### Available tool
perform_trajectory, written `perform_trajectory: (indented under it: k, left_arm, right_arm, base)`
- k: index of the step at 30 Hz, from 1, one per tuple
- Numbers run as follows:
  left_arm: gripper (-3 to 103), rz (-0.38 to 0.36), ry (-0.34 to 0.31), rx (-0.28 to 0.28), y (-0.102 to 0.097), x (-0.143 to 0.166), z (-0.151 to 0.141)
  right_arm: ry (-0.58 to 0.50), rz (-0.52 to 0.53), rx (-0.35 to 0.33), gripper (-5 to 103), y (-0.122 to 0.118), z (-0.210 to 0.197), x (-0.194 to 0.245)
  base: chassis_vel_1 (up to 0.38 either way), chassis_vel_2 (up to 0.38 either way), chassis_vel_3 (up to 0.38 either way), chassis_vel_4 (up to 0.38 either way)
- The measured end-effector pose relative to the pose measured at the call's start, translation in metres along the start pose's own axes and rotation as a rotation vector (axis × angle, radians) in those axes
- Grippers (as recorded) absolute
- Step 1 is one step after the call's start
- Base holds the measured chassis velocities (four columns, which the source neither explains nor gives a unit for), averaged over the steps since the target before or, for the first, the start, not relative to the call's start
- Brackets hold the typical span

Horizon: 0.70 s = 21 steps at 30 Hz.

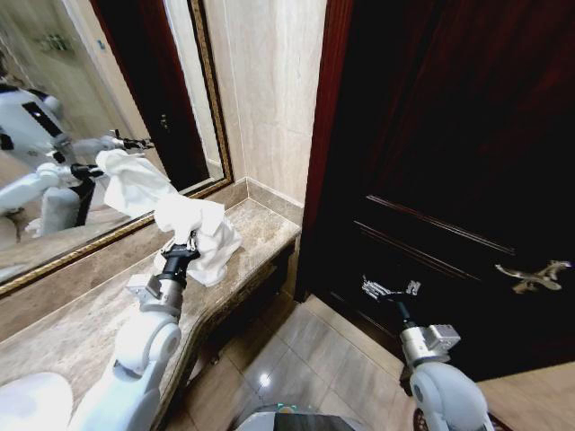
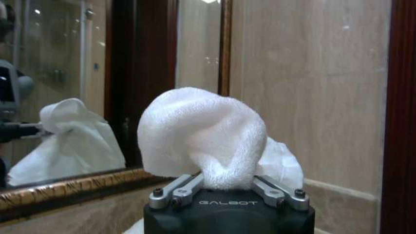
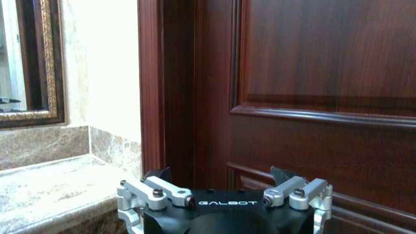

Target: Discard the used towel into the hamper.

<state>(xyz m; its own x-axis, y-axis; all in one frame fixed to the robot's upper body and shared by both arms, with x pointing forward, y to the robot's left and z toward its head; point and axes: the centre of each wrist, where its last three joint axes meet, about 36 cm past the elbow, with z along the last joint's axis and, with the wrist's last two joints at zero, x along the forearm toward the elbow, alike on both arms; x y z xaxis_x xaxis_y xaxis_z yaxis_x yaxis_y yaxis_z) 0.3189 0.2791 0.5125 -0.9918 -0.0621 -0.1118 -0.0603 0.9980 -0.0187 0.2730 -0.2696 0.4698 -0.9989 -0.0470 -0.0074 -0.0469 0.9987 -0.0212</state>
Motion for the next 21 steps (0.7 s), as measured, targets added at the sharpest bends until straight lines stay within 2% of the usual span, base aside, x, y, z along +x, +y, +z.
perform_trajectory:
  k: [5,21]
  left_arm:
    - [7,0.033,-0.005,0.003,-0.004,0.004,0.005]
    - [7,0.032,-0.012,0.003,-0.005,0.008,0.004]
  right_arm:
    - [-0.005,0.0,-0.004,100,-0.007,-0.003,0.0]
    - [0.015,-0.017,-0.003,100,-0.009,-0.001,0.005]
  base:
    - [0.0,0.0,0.0,0.0]
    - [0.0,0.0,0.0,0.0]
